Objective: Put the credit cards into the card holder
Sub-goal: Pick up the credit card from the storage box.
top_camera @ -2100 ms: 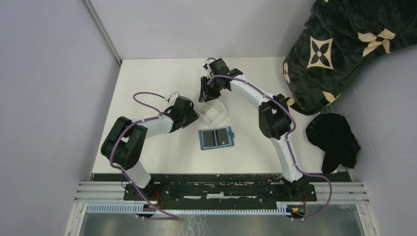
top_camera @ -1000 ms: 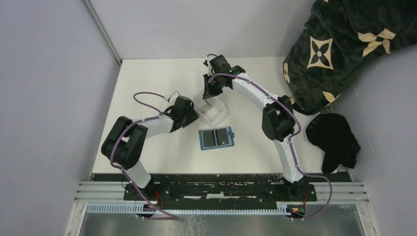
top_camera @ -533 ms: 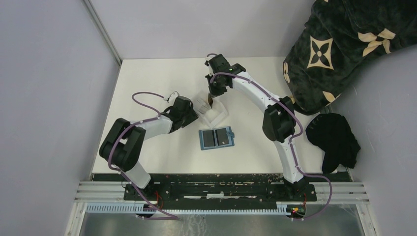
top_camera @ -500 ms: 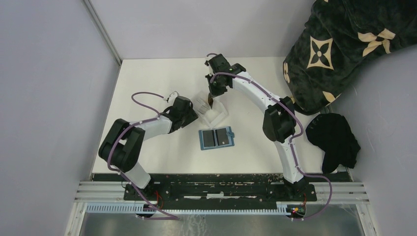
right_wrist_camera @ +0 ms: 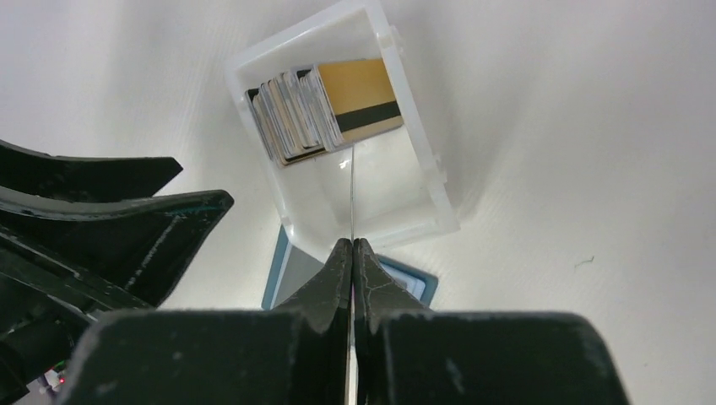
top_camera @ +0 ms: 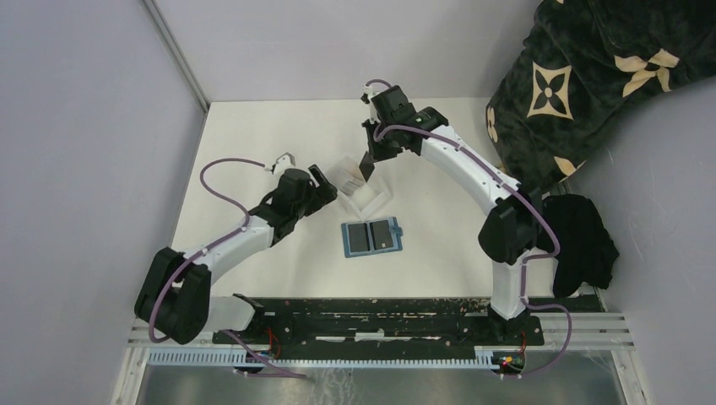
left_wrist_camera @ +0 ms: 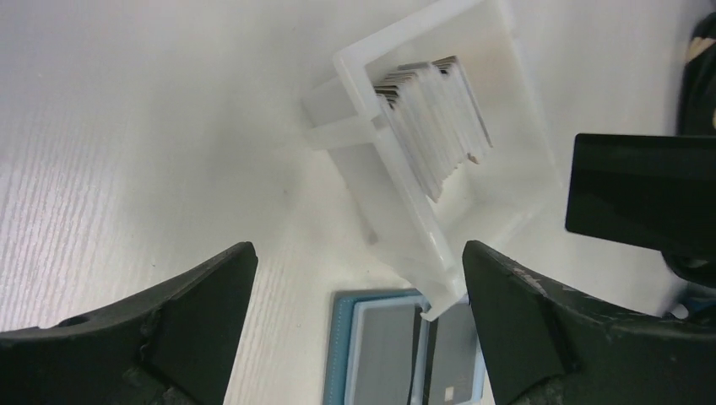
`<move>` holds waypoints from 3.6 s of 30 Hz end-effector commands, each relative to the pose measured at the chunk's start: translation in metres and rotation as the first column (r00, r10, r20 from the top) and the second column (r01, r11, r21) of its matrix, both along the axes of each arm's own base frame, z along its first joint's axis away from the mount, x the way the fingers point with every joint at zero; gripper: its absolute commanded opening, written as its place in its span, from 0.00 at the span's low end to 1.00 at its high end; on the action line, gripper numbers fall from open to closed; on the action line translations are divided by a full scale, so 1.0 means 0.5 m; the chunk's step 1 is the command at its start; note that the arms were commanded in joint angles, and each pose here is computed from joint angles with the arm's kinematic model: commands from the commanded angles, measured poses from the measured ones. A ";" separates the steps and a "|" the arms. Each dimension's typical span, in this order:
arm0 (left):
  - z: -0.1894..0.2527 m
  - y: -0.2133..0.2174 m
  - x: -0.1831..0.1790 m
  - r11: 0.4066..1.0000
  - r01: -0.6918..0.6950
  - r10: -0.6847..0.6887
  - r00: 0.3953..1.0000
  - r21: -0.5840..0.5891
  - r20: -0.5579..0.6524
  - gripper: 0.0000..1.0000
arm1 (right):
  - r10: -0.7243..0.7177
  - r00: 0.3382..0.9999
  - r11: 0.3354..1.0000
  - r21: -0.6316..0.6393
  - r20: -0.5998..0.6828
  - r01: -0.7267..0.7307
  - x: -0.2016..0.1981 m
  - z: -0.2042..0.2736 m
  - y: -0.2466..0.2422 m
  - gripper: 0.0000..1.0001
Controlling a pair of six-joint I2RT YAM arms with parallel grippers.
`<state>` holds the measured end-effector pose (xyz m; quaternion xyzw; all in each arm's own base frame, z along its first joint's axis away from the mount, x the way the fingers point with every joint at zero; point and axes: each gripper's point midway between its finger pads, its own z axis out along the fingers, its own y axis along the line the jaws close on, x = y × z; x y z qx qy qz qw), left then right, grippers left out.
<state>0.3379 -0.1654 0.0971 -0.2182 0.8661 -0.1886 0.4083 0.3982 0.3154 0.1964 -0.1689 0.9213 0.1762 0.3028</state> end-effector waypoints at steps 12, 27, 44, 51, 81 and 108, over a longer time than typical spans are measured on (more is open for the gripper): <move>0.145 -0.074 -0.078 0.922 0.383 -0.352 0.889 -0.055 0.292 0.99 | 0.193 0.979 0.959 0.222 -0.071 -0.173 -0.214 0.078 -0.017 0.01; 0.195 -0.201 -0.200 0.581 0.794 -0.687 0.597 -0.180 0.415 0.96 | 0.419 0.885 0.851 0.426 -0.201 -0.306 -0.359 0.051 -0.007 0.01; 0.186 -0.207 -0.261 0.473 0.838 -0.720 0.545 -0.271 0.429 0.79 | 0.436 0.864 0.802 0.543 -0.252 -0.247 -0.354 0.039 -0.003 0.01; 0.185 -0.214 -0.267 0.439 0.848 -0.731 0.529 -0.297 0.430 0.68 | 0.470 0.839 0.771 0.590 -0.274 -0.239 -0.361 0.035 0.009 0.01; 0.159 -0.185 -0.194 0.655 0.637 -0.519 0.770 -0.406 0.371 0.03 | 0.211 0.956 0.890 0.445 -0.202 -0.103 -0.258 -0.012 -0.033 0.47; 0.224 -0.211 -0.118 0.634 0.399 -0.177 0.909 -0.662 0.378 0.03 | 0.063 0.972 0.731 0.674 -0.225 0.108 -0.239 -0.019 0.021 0.50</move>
